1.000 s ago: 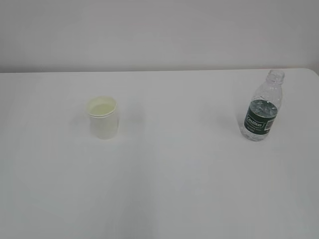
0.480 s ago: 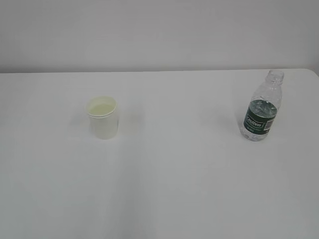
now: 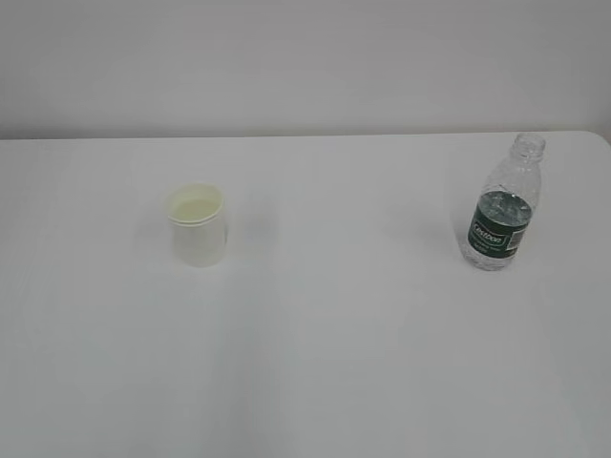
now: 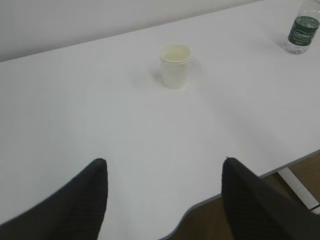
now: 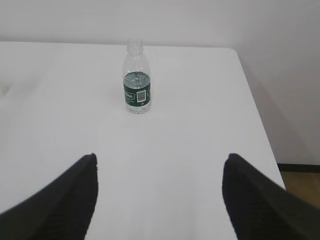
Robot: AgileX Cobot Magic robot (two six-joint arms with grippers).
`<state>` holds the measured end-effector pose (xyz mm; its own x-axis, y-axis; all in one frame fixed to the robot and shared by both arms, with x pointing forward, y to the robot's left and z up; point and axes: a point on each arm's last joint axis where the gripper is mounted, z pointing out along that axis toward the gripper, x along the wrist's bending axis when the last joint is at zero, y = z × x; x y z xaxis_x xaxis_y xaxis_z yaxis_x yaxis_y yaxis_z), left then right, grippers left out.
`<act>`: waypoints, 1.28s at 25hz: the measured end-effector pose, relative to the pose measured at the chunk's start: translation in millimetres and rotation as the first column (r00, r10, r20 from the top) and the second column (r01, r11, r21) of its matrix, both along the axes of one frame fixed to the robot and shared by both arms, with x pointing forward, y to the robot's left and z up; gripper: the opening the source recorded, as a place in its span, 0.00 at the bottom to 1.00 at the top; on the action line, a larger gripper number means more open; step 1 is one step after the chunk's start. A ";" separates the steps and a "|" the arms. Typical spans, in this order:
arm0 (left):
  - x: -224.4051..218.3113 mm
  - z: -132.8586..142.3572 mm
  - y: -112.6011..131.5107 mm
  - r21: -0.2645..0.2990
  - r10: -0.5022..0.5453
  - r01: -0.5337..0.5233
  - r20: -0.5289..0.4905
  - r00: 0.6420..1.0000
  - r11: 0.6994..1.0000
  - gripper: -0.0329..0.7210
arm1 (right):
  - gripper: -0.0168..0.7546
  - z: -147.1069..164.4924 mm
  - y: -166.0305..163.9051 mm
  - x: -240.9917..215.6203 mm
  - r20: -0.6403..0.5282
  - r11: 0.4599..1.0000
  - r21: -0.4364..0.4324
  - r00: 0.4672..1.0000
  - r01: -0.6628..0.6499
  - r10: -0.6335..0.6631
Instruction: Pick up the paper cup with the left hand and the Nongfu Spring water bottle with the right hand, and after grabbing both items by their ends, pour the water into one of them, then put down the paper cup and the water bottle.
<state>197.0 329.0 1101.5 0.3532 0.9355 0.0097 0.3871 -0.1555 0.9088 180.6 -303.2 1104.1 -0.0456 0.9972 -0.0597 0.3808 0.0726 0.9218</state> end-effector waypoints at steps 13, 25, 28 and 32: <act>18.8 -31.8 -11.5 0.029 -0.018 0.021 -0.110 0.994 0.999 0.71 | 0.79 -32.4 0.8 21.6 -0.137 1.000 -0.008 0.991 0.001 -0.002; 26.0 -42.2 -15.6 0.031 -0.023 0.027 -0.125 0.992 0.999 0.70 | 0.79 -54.3 -0.1 33.0 -0.221 1.000 -0.024 0.975 0.010 -0.015; 26.8 -40.6 -16.2 0.022 -0.026 0.028 -0.107 0.994 0.999 0.70 | 0.79 -54.9 -1.4 33.5 -0.221 0.999 -0.036 0.975 0.019 -0.027; 30.4 -42.3 -18.1 0.013 -0.029 0.030 -0.087 0.996 0.999 0.70 | 0.79 -56.9 -2.1 36.9 -0.208 0.999 -0.045 0.978 0.025 -0.034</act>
